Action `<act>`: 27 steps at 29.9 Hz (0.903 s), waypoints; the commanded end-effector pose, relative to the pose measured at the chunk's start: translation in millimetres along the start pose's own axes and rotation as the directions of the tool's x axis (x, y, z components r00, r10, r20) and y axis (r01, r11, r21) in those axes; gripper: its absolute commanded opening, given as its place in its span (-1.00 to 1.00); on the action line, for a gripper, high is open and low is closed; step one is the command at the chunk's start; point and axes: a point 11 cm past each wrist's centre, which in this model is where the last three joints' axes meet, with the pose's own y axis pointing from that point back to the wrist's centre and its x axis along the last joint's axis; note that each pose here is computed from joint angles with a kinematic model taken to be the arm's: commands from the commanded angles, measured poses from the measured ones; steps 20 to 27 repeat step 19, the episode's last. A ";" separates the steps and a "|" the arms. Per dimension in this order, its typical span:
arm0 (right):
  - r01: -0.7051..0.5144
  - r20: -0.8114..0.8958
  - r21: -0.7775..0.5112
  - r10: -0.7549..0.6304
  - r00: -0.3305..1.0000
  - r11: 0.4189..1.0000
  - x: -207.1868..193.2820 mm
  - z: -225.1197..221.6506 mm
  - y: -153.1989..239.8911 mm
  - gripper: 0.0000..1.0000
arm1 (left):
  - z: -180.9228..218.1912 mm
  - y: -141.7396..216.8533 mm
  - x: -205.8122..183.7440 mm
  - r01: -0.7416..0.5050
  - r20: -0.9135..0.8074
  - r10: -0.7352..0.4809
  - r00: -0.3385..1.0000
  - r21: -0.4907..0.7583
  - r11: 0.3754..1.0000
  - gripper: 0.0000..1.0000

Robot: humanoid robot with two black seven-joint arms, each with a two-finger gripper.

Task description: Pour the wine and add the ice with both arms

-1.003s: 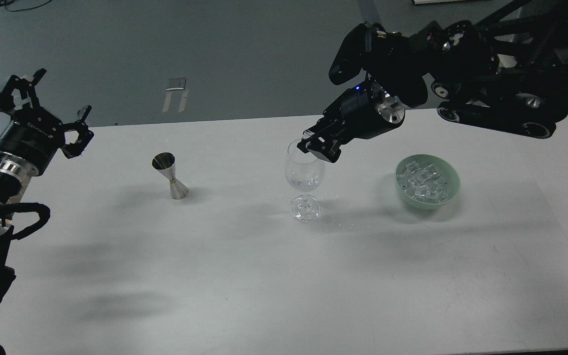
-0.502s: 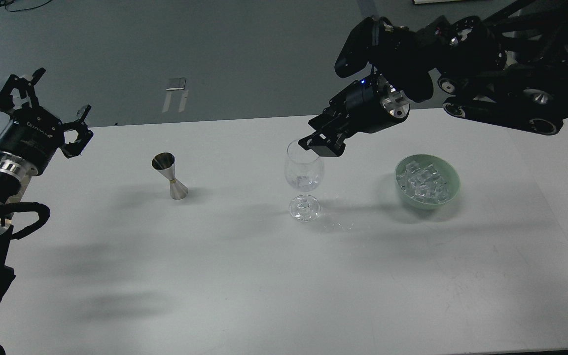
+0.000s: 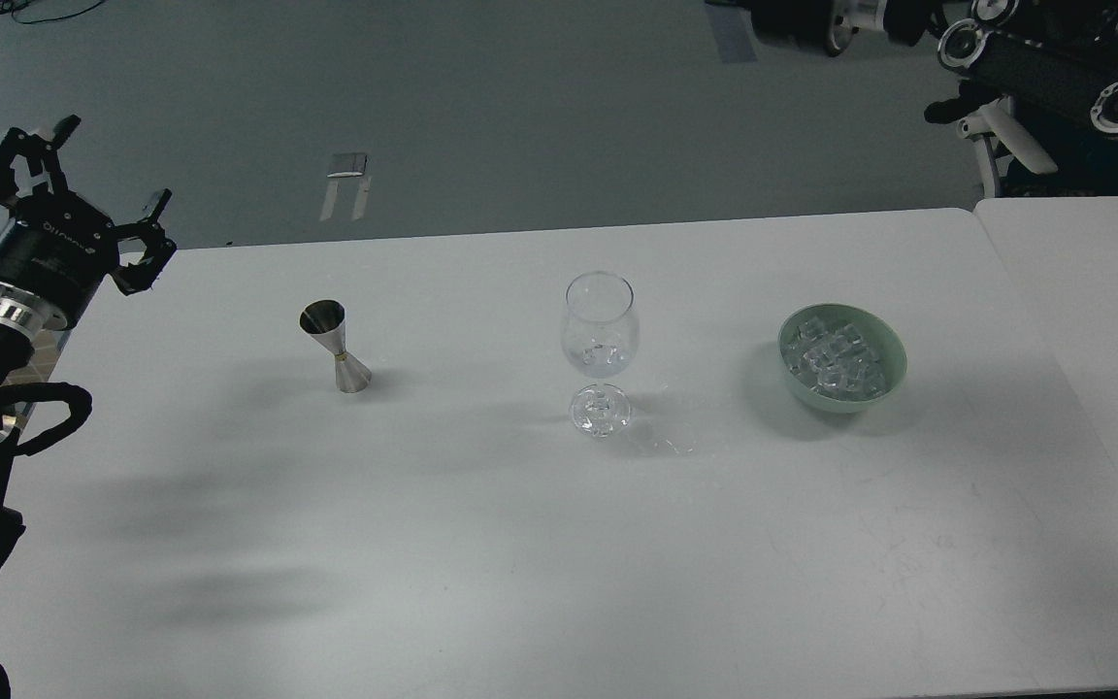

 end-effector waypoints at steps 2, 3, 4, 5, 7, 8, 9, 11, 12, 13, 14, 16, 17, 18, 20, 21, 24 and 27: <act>-0.208 0.328 0.036 0.185 0.926 0.978 0.7 30.5 19.8 0.93 | -1.3 -4.4 -2.1 0.002 0.019 -0.002 1.000 0.007 1.000 0.96; -0.245 0.400 0.029 0.214 0.891 0.969 -5.0 40.7 23.6 0.95 | -0.9 -5.9 -3.0 0.004 0.029 -0.004 1.000 0.009 1.000 0.96; -0.259 0.435 0.022 0.224 0.872 0.965 -9.6 46.5 24.6 0.98 | -0.5 -7.1 -3.6 0.005 0.032 -0.005 0.999 0.009 1.000 0.96; -0.291 0.509 0.007 0.247 0.825 0.957 -18.2 56.6 24.7 0.98 | -1.1 -10.0 -4.0 0.004 0.037 -0.004 0.999 0.013 1.000 0.96; -0.325 0.575 -0.015 0.274 0.771 0.946 -23.3 67.0 26.6 0.98 | -6.9 -15.4 -7.6 0.009 0.033 -0.009 0.999 0.025 1.000 0.96; -0.364 0.631 -0.038 0.305 0.713 0.931 -23.3 78.1 31.4 0.98 | -9.0 -21.2 -10.2 0.012 0.038 -0.013 0.999 0.033 0.999 0.96; -0.381 0.657 -0.045 0.314 0.685 0.924 -23.4 82.6 33.5 0.98 | -8.1 -24.1 -11.2 0.013 0.041 -0.015 0.999 0.032 0.999 0.96; -0.411 0.750 -0.055 0.309 0.585 0.910 -37.1 98.4 37.0 0.98 | -8.6 -32.0 -13.3 0.015 0.058 -0.017 0.998 0.035 0.999 0.96; -0.414 0.768 -0.052 0.302 0.565 0.909 -40.8 100.4 36.3 0.98 | -8.2 -33.9 -13.7 0.015 0.065 -0.017 0.998 0.038 0.999 0.96; -0.429 0.796 -0.054 0.298 0.526 0.902 -44.9 104.7 36.1 0.98 | -7.8 -39.1 -17.1 0.022 0.078 -0.026 0.997 0.044 0.999 0.96; -0.437 0.807 -0.056 0.299 0.510 0.898 -45.8 106.9 36.6 0.98 | -8.0 -42.0 -19.8 0.028 0.085 -0.032 0.996 0.046 0.999 0.96; -0.455 0.829 -0.067 0.303 0.470 0.888 -48.2 113.4 38.6 0.98 | -7.9 -48.9 -25.6 0.042 0.108 -0.048 0.993 0.053 0.998 0.96; -0.463 0.842 -0.070 0.301 0.448 0.884 -50.9 116.0 37.8 0.98 | -8.2 -52.3 -28.0 0.048 0.123 -0.055 0.991 0.053 0.997 0.96; -0.466 0.849 -0.077 0.303 0.433 0.881 -54.5 118.8 37.8 0.98 | -7.9 -54.1 -29.4 0.052 0.130 -0.058 0.990 0.050 0.997 0.96; -0.464 0.858 -0.083 0.300 0.418 0.882 -60.6 121.3 36.1 0.98 | -5.1 -57.4 -32.6 0.061 0.140 -0.066 0.988 0.038 0.997 0.96; -0.464 0.858 -0.083 0.300 0.418 0.882 -60.6 121.3 36.1 0.98 | -5.1 -57.4 -32.6 0.061 0.140 -0.066 0.988 0.038 0.997 0.96; -0.464 0.858 -0.083 0.300 0.418 0.882 -60.6 121.3 36.1 0.98 | -5.1 -57.4 -32.6 0.061 0.140 -0.066 0.988 0.038 0.997 0.96; -0.464 0.858 -0.083 0.300 0.418 0.882 -60.6 121.3 36.1 0.98 | -5.1 -57.4 -32.6 0.061 0.140 -0.066 0.988 0.038 0.997 0.96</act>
